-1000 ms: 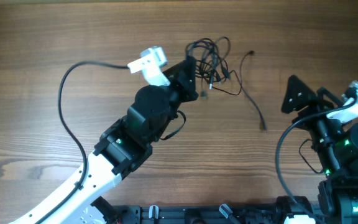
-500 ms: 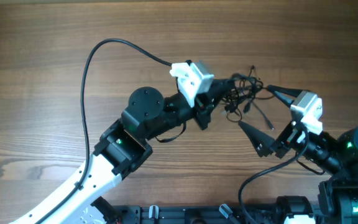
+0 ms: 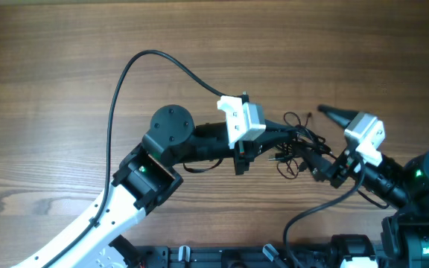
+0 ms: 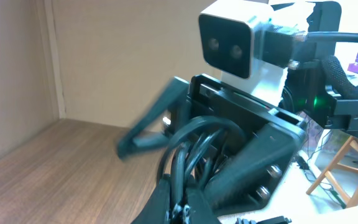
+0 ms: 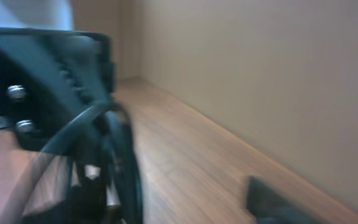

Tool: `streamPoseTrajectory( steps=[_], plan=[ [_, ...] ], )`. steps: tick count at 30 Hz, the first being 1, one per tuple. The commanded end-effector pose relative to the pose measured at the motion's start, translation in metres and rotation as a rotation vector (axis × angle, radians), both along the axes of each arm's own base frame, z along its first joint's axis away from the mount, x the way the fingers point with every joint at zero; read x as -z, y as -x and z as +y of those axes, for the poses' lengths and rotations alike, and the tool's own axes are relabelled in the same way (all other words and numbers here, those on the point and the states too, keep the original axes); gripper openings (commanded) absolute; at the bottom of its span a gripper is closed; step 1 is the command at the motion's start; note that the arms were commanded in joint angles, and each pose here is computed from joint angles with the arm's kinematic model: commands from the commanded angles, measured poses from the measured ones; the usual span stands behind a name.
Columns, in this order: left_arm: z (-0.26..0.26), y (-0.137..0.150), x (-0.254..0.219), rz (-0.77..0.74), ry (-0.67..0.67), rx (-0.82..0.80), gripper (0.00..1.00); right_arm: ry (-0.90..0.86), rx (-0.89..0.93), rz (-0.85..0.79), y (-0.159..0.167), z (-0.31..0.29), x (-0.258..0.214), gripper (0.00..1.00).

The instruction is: Untangle cables

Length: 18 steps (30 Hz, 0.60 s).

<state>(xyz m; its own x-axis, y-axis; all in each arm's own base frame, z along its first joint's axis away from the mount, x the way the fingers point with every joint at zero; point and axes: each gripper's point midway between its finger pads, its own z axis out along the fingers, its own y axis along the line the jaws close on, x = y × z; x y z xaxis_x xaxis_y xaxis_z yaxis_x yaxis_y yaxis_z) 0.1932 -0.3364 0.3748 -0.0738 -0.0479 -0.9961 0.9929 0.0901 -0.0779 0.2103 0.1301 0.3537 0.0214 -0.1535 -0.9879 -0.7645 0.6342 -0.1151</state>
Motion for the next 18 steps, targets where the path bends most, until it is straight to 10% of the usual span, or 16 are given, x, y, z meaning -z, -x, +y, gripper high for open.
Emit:
streamPoseTrajectory(
  steps=[1,7,9,18],
  plan=[
    [0.002,-0.005,-0.007,-0.033,0.016,-0.029,0.04,-0.013,-0.079,0.008,0.014,0.008,-0.003,0.05],
    [0.003,-0.015,-0.008,-0.03,0.019,-0.089,0.04,-0.053,-0.068,0.109,0.015,0.008,0.006,0.04],
    [0.003,-0.015,-0.007,-0.024,0.018,-0.091,0.31,-0.054,-0.068,0.107,0.015,0.008,0.005,0.04],
    [0.003,-0.016,-0.001,-0.004,-0.003,-0.091,0.84,-0.052,-0.061,0.074,0.012,0.007,0.0,0.04]
  ],
)
